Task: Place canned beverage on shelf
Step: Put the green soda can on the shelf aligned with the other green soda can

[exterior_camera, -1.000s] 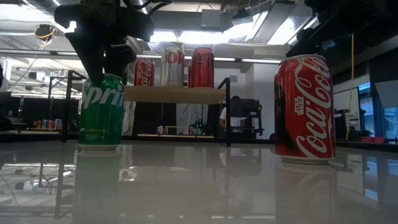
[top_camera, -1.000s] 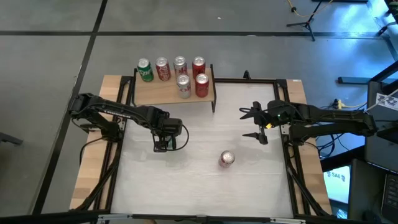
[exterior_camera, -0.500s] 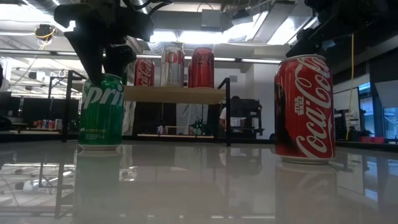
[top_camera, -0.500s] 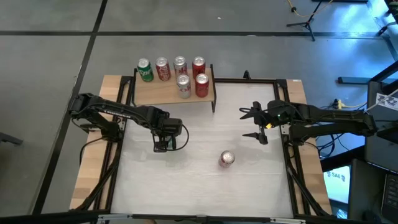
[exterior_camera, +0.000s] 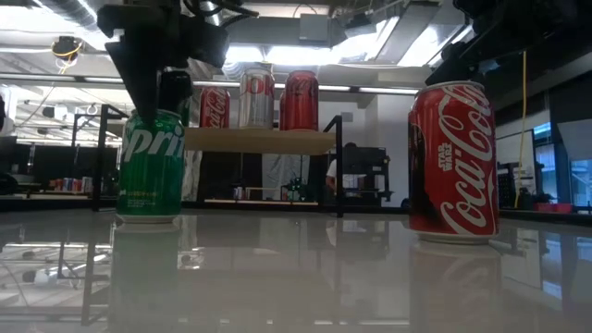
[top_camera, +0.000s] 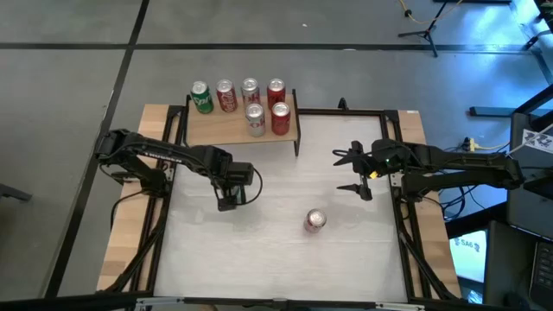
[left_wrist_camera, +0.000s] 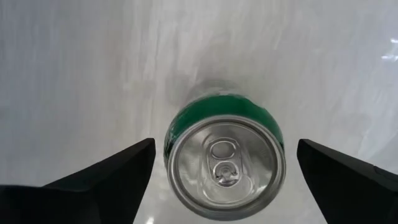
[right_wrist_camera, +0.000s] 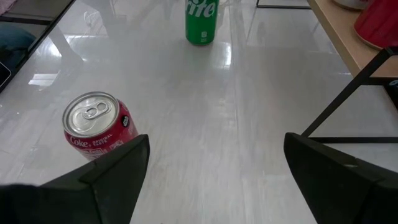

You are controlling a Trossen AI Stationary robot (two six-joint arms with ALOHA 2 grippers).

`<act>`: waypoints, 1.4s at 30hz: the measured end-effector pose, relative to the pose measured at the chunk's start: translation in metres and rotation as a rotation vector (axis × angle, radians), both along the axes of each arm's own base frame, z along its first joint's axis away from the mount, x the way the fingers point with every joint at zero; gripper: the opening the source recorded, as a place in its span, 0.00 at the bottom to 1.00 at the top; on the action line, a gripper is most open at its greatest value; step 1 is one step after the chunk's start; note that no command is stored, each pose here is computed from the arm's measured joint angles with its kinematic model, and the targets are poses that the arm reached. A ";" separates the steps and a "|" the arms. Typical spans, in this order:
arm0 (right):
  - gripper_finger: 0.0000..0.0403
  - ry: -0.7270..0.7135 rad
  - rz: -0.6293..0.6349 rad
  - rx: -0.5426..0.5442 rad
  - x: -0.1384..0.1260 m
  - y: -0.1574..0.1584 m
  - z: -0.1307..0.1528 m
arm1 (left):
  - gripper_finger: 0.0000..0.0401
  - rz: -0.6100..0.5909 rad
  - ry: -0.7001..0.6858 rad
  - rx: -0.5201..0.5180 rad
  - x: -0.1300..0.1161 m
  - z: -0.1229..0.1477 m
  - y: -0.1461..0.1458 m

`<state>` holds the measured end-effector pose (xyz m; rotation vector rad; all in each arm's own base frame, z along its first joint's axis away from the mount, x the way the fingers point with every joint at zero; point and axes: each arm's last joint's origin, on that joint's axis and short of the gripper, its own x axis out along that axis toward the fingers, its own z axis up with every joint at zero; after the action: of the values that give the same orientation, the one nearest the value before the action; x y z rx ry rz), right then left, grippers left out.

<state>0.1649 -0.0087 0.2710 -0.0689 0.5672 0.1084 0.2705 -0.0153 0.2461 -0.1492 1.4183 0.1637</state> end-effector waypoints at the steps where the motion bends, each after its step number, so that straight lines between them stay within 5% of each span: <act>1: 0.91 0.000 0.000 0.000 0.000 0.000 0.000 | 0.94 0.018 0.000 -0.003 0.000 0.000 0.000; 13: 0.91 0.000 -0.001 0.003 0.000 0.000 0.000 | 0.94 0.235 -0.006 -0.034 0.000 0.000 -0.003; 42: 0.91 0.007 -0.001 0.004 0.000 0.000 -0.001 | 0.94 0.235 -0.016 0.018 -0.001 0.000 -0.014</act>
<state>0.1645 -0.0087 0.2705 -0.0647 0.5738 0.1082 0.2690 -0.0291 0.2462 -0.3017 1.3803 0.3678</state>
